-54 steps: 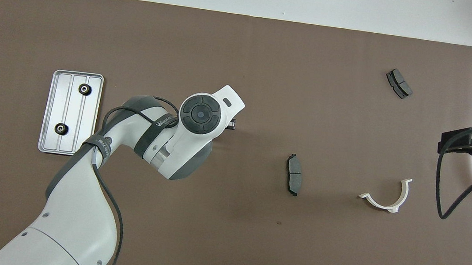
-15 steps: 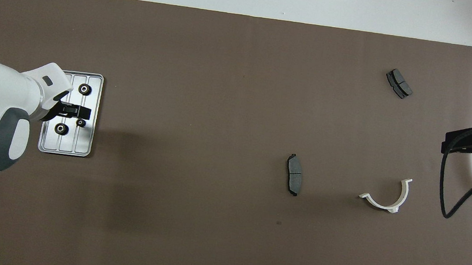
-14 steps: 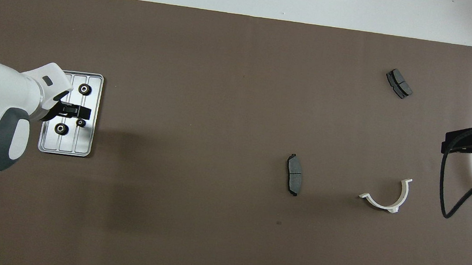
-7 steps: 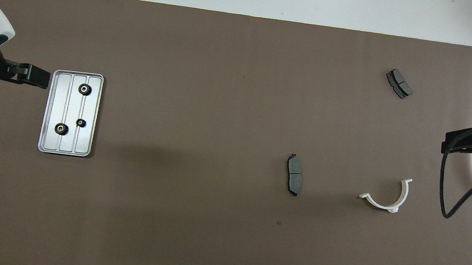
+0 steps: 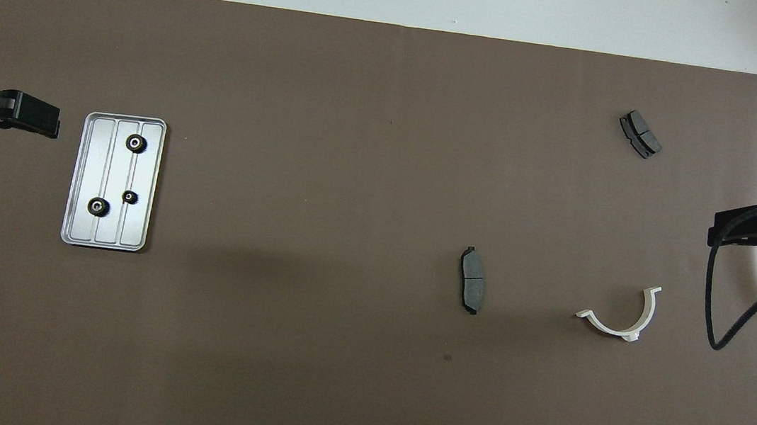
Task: Pick bearing gear from pile to tray
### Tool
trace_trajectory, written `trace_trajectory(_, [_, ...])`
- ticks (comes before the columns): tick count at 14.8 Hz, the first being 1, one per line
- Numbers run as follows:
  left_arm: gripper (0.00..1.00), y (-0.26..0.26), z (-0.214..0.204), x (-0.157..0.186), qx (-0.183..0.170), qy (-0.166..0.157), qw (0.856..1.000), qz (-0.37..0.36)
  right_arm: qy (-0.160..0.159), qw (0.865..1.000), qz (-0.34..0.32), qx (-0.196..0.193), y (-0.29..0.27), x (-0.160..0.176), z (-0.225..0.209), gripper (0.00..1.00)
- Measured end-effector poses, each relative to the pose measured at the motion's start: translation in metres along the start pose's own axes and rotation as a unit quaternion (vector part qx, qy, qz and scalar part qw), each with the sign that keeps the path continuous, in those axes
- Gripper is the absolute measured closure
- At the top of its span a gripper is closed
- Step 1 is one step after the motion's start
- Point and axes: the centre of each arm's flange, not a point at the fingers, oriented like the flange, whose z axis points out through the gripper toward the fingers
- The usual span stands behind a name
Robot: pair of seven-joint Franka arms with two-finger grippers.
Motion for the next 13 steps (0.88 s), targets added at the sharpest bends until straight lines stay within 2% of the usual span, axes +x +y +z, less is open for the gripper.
trace_trajectory(13, [0.0, -0.0008, -0.0018, -0.0082, -0.001, -0.011, 1.0, 0.0, 0.0, 1.0, 0.0, 0.0, 0.0, 0.0, 0.0, 0.0])
